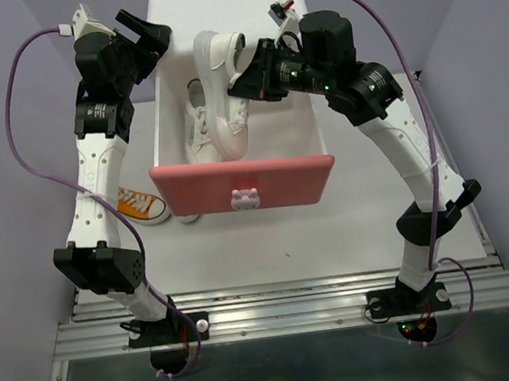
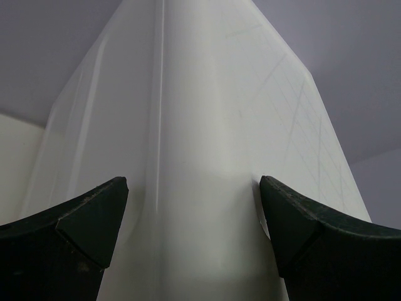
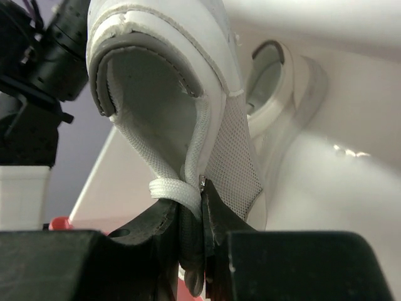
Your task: Place and organize the shoes in the shoe cabinet
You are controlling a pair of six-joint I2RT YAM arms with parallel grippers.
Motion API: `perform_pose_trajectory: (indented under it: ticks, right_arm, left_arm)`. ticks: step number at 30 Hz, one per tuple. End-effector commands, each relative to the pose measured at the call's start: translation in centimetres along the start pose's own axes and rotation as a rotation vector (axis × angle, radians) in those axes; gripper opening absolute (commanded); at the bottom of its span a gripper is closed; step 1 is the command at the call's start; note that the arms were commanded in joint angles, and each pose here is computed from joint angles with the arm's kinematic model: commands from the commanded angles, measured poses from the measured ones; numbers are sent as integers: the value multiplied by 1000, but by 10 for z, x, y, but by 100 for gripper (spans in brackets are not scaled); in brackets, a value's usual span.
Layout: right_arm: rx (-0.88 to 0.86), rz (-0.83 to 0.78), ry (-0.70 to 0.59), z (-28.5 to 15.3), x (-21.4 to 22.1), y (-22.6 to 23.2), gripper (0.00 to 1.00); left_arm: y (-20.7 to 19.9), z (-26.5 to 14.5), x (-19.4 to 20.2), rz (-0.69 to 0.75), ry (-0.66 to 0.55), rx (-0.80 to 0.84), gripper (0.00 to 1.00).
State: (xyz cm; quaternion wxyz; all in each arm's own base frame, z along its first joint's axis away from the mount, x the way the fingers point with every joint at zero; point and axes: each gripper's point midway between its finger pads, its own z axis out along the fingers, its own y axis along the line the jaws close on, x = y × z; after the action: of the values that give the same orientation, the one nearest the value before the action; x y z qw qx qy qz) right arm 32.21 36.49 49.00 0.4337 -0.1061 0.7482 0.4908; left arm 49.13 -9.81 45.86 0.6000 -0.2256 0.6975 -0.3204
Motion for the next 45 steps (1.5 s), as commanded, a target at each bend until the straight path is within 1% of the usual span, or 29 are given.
perform_pose_trajectory:
  ticks: [1,4,9,13,19,23,29,34,35,39,45]
  right_arm:
    - [-39,-76,-43,-42,-16,28,1]
    - [-20,-75,-48,-47,-16,26,1]
    - [49,-51,2,-49,-3,10,1]
    - [124,-93,-29,-53,-8,-4,1]
    - [171,-82,23,-47,5,-18,1]
    - [204,-117,-18,-47,-3,-25,1]
    - [242,-108,-20,-32,-2,-36,1]
    - [352,-110,-36,-29,-1,-57,1]
    - [360,-115,-24,-28,4,-57,1]
    - [395,-124,-58,-29,-1,-60,1]
    - [428,-109,-20,-21,18,-60,1]
  left_arm:
    - [135,2,95,105,322,-404,96]
    - [135,2,94,108,317,-406,96]
    - [135,1,93,111,320,-407,96]
    - [138,0,95,113,323,-415,96]
    - [138,0,96,120,327,-414,96]
    - [139,0,96,126,331,-416,96]
    - [140,2,96,125,330,-417,96]
    - [139,3,96,125,330,-417,96]
    - [140,3,96,124,330,-420,96]
    - [141,3,98,119,333,-426,96]
    - [141,1,96,109,326,-430,96]
